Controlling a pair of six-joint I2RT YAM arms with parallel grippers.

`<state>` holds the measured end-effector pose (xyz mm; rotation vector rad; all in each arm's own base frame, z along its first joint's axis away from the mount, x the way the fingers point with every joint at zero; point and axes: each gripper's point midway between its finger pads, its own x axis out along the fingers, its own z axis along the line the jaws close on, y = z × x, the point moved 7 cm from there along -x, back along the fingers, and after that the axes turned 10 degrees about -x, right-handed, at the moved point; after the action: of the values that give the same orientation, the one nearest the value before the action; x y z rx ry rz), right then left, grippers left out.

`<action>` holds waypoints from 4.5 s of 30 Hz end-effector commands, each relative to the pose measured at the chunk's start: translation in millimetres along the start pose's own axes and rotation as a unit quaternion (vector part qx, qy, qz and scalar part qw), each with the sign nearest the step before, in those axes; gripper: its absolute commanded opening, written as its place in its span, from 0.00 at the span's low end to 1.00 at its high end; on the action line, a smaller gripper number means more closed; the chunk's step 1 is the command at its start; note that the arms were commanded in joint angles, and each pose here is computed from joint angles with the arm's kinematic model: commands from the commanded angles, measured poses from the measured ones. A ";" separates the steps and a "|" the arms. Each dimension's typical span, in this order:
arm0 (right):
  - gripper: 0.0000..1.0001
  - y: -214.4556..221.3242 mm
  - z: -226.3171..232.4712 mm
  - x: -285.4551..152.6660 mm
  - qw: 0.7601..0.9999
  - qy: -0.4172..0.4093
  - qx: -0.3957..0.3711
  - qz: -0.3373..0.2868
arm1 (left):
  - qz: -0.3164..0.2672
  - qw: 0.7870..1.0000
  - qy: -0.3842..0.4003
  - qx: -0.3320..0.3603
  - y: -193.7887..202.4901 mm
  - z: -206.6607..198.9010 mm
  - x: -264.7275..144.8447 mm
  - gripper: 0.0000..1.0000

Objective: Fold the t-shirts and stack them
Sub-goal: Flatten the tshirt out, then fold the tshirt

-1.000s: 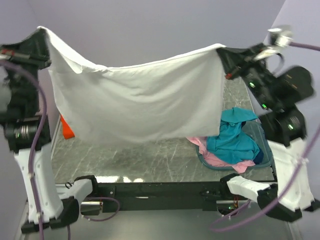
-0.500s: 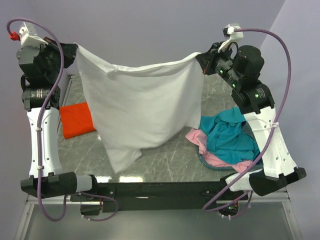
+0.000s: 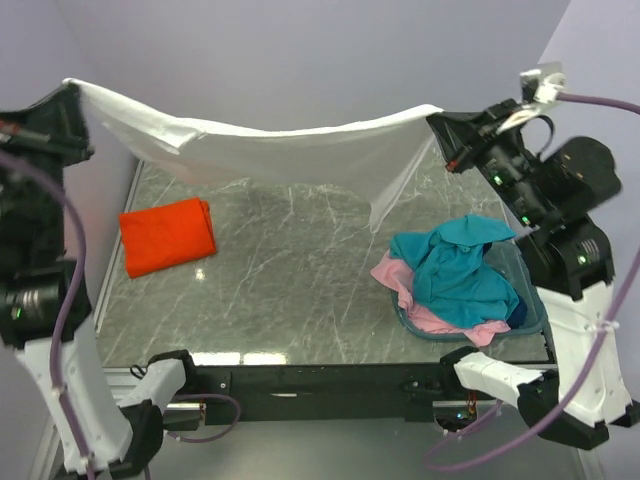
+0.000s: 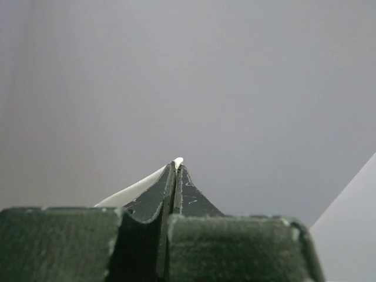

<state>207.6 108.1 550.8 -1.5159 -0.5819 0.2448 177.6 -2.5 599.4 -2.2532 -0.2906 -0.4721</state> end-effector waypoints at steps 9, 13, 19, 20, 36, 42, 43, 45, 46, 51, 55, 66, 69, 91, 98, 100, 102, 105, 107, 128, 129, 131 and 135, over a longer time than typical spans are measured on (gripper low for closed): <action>0.00 -64.1 9.8 -53.5 0.994 -0.012 -0.022 -0.109 | -0.141 0.985 0.059 0.075 -66.4 -55.5 -63.1 0.00; 0.00 -51.8 6.7 -35.6 0.995 -0.007 -0.015 -0.097 | -0.122 0.988 0.060 0.069 -50.5 -42.1 -43.1 0.00; 0.00 22.2 -13.0 41.0 0.999 0.029 -0.011 0.014 | 0.016 0.999 0.029 0.009 34.0 23.9 33.0 0.00; 0.00 47.8 -18.8 63.2 0.998 0.034 -0.013 0.049 | 0.053 0.998 0.018 0.000 57.1 43.0 50.5 0.00; 0.82 356.9 -149.4 242.5 0.929 0.056 0.128 0.342 | 0.291 0.945 -0.129 -0.080 280.8 241.9 154.8 0.97; 0.84 367.0 -140.8 212.6 0.927 0.071 0.122 0.347 | 0.332 0.923 -0.181 -0.073 289.8 245.4 117.6 0.99; 0.85 377.9 -134.5 202.1 0.920 0.069 0.126 0.365 | 0.340 0.919 -0.187 -0.075 292.0 245.8 110.9 0.99; 0.85 364.2 -126.2 193.3 0.921 0.063 0.124 0.365 | 0.364 0.906 -0.201 -0.082 301.4 248.0 93.6 0.99; 0.85 368.6 -114.5 188.9 0.917 0.053 0.120 0.378 | 0.376 0.899 -0.208 -0.084 305.0 248.0 85.6 0.99; 0.86 359.3 -67.7 173.1 0.910 0.019 0.106 0.401 | 0.427 0.869 -0.229 -0.104 340.3 247.8 48.9 0.99; 0.85 367.4 -26.2 159.3 0.898 -0.014 0.134 0.418 | 0.452 0.853 -0.232 -0.122 363.8 244.2 35.5 0.98; 0.80 401.5 38.0 125.8 0.862 -0.062 0.155 0.479 | 0.515 0.801 -0.244 -0.185 436.2 252.7 20.4 0.98; 0.80 407.4 45.0 120.3 0.855 -0.068 0.160 0.488 | 0.516 0.798 -0.236 -0.203 448.0 257.8 22.3 0.98; 0.77 460.3 51.6 103.1 0.802 -0.051 0.177 0.568 | 0.554 0.768 -0.295 -0.130 517.4 315.0 50.0 0.98; 0.77 471.8 50.3 103.6 0.789 -0.043 0.169 0.589 | 0.556 0.772 -0.285 -0.118 533.8 324.6 78.4 0.98; 0.77 474.9 49.4 105.3 0.786 -0.039 0.170 0.593 | 0.559 0.772 -0.278 -0.121 540.7 327.9 81.5 0.98; 0.77 477.0 48.8 105.5 0.782 -0.031 0.168 0.599 | 0.561 0.777 -0.256 -0.125 546.1 327.6 89.7 0.98; 0.77 481.3 46.3 102.5 0.774 -0.011 0.168 0.611 | 0.566 0.781 -0.229 -0.130 553.8 326.9 99.4 0.98; 0.77 484.2 44.8 97.6 0.766 0.003 0.170 0.620 | 0.565 0.787 -0.209 -0.128 556.1 323.2 110.1 0.98; 0.69 450.2 45.5 38.3 0.750 0.033 0.156 0.642 | 0.528 0.838 -0.098 -0.099 539.3 274.8 162.3 0.98; 0.68 444.2 44.9 35.4 0.754 0.036 0.156 0.638 | 0.521 0.843 -0.090 -0.098 531.5 267.7 167.1 0.98; 0.67 443.2 47.3 25.5 0.750 0.039 0.150 0.642 | 0.513 0.849 -0.081 -0.100 522.4 258.7 172.6 0.98; 0.66 426.6 50.6 16.8 0.762 0.045 0.132 0.633 | 0.484 0.868 -0.049 -0.102 486.2 224.2 188.5 0.98</action>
<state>289.2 187.5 112.2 -1.3548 0.6914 1.2877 573.8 -137.1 111.8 -2.2760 0.9583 0.4550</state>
